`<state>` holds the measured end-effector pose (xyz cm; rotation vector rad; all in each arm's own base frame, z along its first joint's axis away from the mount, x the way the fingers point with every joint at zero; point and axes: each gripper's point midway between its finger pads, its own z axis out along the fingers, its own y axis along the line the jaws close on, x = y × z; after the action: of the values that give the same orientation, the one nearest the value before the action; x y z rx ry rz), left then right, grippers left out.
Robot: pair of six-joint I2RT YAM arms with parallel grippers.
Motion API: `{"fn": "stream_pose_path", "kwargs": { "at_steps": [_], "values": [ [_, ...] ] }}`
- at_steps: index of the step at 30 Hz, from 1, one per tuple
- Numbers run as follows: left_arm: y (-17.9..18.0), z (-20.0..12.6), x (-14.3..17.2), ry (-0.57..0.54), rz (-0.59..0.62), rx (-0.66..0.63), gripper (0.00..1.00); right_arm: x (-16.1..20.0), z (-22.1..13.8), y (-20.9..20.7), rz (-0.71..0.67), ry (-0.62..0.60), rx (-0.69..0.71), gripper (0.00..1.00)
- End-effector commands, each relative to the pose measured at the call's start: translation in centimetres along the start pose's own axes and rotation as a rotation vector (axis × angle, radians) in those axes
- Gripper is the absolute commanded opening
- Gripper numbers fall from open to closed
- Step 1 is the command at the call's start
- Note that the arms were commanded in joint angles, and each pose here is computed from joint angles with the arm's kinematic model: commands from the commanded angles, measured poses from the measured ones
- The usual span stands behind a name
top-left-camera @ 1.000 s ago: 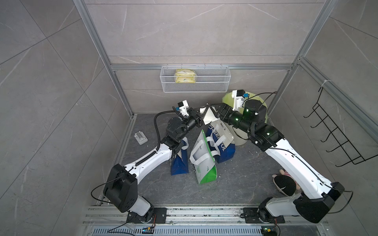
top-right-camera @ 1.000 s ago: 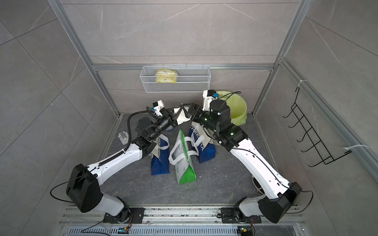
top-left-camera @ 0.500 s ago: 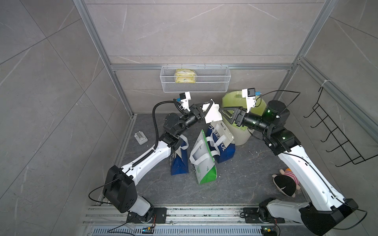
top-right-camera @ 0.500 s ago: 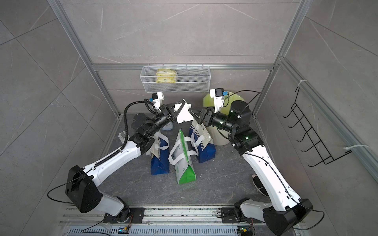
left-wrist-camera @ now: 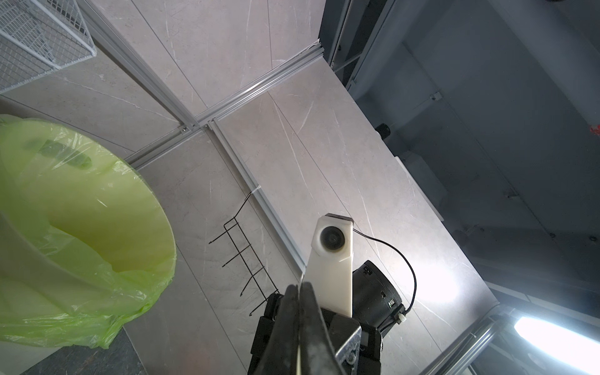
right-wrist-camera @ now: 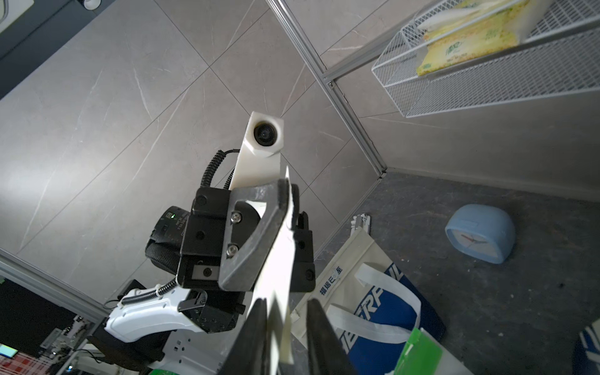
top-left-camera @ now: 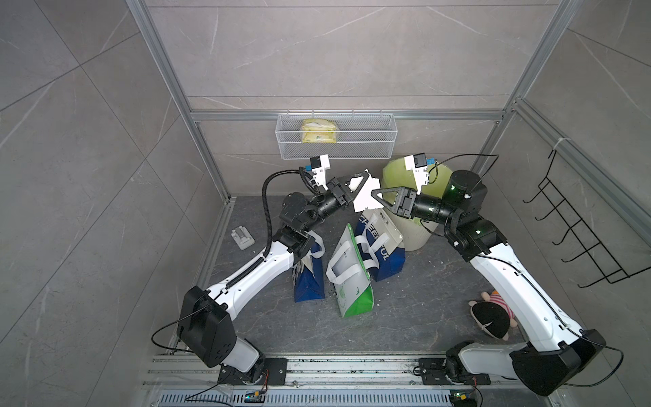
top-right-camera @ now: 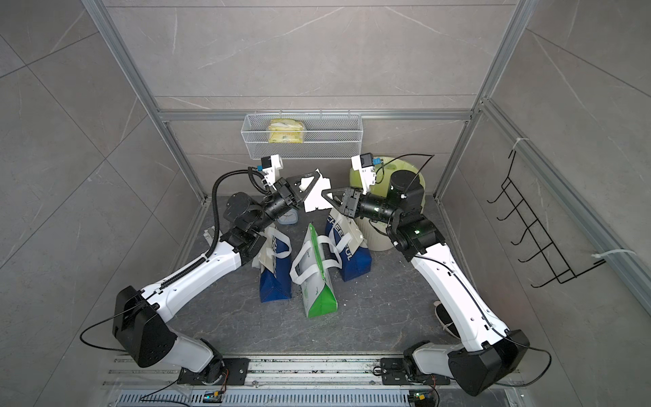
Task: Shred takeout receipts and throw away
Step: Shred the takeout receipt.
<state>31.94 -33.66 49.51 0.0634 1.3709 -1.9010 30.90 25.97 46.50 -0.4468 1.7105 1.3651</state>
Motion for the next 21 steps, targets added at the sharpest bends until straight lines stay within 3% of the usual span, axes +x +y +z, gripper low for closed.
{"fn": "stream_pose_path", "kwargs": {
  "at_steps": [1, 3, 4, 6, 8, 17, 21],
  "values": [
    [-3.9, 0.0, -0.3, 0.021, 0.088, 0.107, 0.0, -1.5, -0.7, 1.6, -0.052, -0.043, -0.021, 0.0],
    [-4.3, -0.1, 0.0, 0.038, 0.119, 0.122, 0.0, -1.5, -0.9, 1.5, -0.07, -0.047, -0.001, 0.0],
    [-4.7, -0.3, 0.5, 0.062, 0.147, 0.136, 0.06, -1.5, -1.0, 1.4, -0.087, -0.047, 0.018, 0.0],
    [-5.3, -0.7, 1.2, 0.105, 0.236, 0.138, 0.31, -1.3, -1.6, 1.5, -0.151, -0.04, 0.045, 0.0],
    [-5.0, -1.3, 2.1, 0.167, 0.355, 0.083, 0.44, -1.1, -2.3, 1.6, -0.22, -0.045, 0.071, 0.0],
    [-4.3, -5.0, 3.3, 0.407, 0.919, -0.156, 0.64, 0.6, -3.9, 1.5, -0.478, 0.033, 0.134, 0.0],
    [-5.5, -6.5, 5.4, 0.582, 1.083, -0.072, 0.7, 2.4, -4.4, 0.7, -0.675, 0.126, 0.151, 0.0]
  ]
}}
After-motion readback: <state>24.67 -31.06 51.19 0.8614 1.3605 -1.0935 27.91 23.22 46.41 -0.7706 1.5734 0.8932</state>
